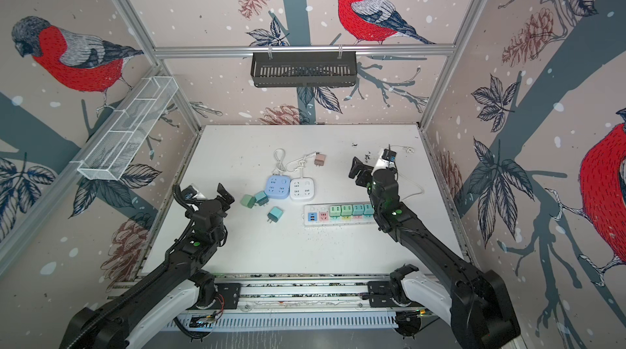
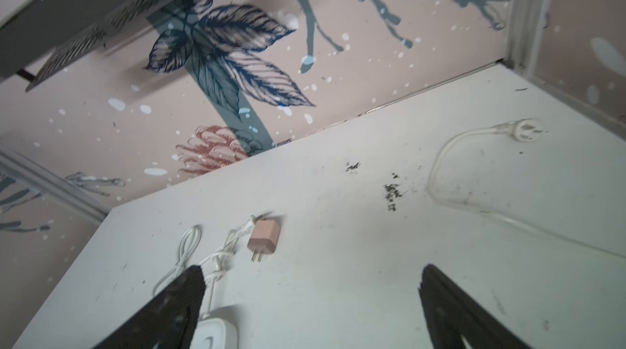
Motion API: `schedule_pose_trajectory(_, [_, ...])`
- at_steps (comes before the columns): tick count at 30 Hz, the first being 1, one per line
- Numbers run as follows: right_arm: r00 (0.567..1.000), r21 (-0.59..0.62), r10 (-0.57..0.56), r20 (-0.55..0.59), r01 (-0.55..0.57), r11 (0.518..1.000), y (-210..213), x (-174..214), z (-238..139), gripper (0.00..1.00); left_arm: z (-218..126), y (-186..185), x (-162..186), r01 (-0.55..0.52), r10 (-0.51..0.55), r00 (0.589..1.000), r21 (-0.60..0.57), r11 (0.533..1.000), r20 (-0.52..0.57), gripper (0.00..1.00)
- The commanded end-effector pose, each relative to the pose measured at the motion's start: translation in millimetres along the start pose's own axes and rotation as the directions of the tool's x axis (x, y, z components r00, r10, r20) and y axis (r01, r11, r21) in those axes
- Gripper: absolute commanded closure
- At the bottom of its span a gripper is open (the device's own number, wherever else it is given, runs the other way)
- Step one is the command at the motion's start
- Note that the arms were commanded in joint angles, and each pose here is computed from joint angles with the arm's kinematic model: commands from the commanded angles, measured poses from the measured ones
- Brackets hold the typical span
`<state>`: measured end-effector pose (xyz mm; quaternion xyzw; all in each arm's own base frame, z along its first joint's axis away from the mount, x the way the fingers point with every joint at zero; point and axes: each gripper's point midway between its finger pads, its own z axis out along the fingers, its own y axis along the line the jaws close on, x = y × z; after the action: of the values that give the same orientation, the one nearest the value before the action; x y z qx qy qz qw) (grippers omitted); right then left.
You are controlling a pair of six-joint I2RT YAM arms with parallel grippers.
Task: Insert the plug
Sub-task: 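Reach the right gripper toward the pink plug on the white cord, then close the right gripper on the pink plug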
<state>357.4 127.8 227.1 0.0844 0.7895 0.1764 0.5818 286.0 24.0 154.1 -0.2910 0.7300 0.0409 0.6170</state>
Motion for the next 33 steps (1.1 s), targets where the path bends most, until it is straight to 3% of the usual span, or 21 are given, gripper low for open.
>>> schedule_pose_trajectory(1, [0.991,0.122,-0.022,-0.13,0.038,0.992,7,20,11,0.0,-2,-4,-10,0.045,-0.046,0.998,0.026,0.999,0.039,0.02])
schedule_pose_trajectory(4, [0.984,0.174,-0.058,-0.167,0.088,0.981,32,18,18,0.0,-3,-3,-10,0.051,-0.052,0.998,0.035,0.998,0.044,0.02])
schedule_pose_trajectory(7, [0.98,0.286,-0.171,-0.099,0.193,0.939,46,3,12,0.0,-4,-3,-11,0.057,-0.059,0.997,0.041,0.998,0.05,0.02])
schedule_pose_trajectory(9, [0.98,0.344,-0.197,-0.043,0.199,0.917,44,1,11,0.0,-5,-2,-10,0.061,-0.063,0.997,0.046,0.997,0.051,0.02])
schedule_pose_trajectory(16, [0.972,0.146,-0.052,-0.228,0.087,0.985,48,36,70,0.0,-7,1,-11,0.071,-0.074,0.995,0.041,0.997,0.061,0.02])
schedule_pose_trajectory(21, [0.933,0.183,-0.077,-0.351,0.148,0.972,53,65,113,0.0,-9,2,-12,0.081,-0.085,0.994,0.051,0.995,0.071,0.02])
schedule_pose_trajectory(26, [0.871,0.246,-0.058,-0.489,0.201,0.948,44,102,164,0.13,-9,3,-12,0.084,-0.088,0.993,0.056,0.995,0.075,0.03])
schedule_pose_trajectory(33, [0.828,0.262,-0.059,-0.558,0.243,0.934,43,132,214,0.16,-9,1,-13,0.083,-0.088,0.993,0.06,0.995,0.077,0.02])
